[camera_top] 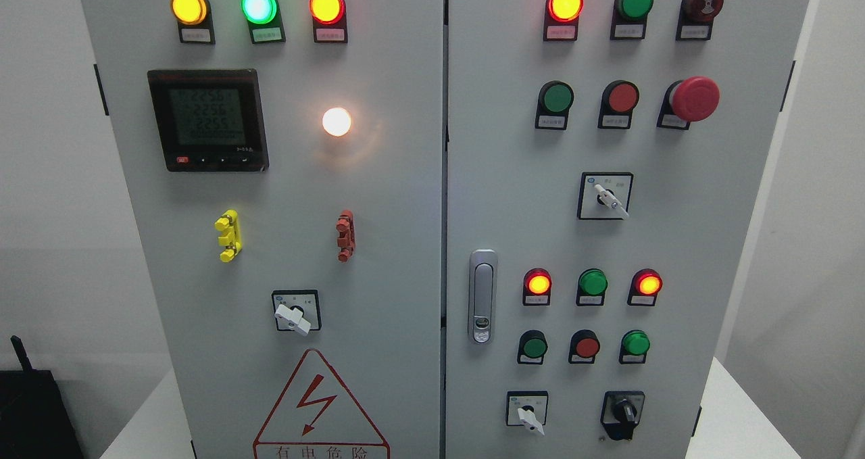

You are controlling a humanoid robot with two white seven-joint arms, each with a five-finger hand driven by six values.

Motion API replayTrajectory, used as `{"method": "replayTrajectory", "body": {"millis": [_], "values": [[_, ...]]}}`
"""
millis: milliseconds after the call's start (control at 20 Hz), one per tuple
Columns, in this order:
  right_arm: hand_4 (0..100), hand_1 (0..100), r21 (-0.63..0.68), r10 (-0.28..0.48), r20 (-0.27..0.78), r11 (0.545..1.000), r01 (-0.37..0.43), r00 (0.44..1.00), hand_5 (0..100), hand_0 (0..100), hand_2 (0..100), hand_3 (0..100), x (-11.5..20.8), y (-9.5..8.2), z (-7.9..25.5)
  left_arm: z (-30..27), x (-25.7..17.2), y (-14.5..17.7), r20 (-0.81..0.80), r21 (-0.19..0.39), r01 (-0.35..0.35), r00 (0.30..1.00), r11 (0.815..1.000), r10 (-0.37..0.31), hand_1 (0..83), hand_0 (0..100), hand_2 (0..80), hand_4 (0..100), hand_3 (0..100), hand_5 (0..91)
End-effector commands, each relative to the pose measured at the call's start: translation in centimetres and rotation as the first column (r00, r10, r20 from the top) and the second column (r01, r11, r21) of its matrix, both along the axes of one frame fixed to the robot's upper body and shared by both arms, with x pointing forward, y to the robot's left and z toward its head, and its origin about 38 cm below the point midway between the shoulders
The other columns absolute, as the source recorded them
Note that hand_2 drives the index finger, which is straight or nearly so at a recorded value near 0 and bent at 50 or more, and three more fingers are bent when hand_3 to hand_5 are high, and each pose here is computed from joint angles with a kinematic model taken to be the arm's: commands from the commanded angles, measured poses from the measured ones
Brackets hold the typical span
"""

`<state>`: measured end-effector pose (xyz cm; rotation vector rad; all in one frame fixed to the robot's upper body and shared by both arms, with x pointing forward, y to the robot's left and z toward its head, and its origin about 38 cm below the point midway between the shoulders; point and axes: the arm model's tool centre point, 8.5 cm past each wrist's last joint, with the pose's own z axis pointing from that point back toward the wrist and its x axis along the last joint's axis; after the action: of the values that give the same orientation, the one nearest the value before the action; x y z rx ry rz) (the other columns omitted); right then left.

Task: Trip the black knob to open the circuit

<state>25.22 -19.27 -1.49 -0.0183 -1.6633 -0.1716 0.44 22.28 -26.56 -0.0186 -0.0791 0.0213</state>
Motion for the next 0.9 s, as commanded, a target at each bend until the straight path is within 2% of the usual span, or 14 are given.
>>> {"method": "replayTrajectory", "body": {"millis": [0,852], "values": [[97,69,-0.004,0.006,0.044,1.000,-0.006,0.999,90,40,0,100,0.5,-0.1,1.5,0.0,0.2,-0.1,0.004,-0.001,-0.003,1.000,1.000,0.003,38.9,12,0.0,0,0,0.0],[98,72,-0.008,-0.004,0.101,1.000,0.004,0.995,92,52,0,100,2.3,-0.8,5.6,0.0,0.3,-0.1,0.006,-0.001,-0.003,1.000,1.000,0.003,38.9,12,0.0,0,0,0.0]]}}
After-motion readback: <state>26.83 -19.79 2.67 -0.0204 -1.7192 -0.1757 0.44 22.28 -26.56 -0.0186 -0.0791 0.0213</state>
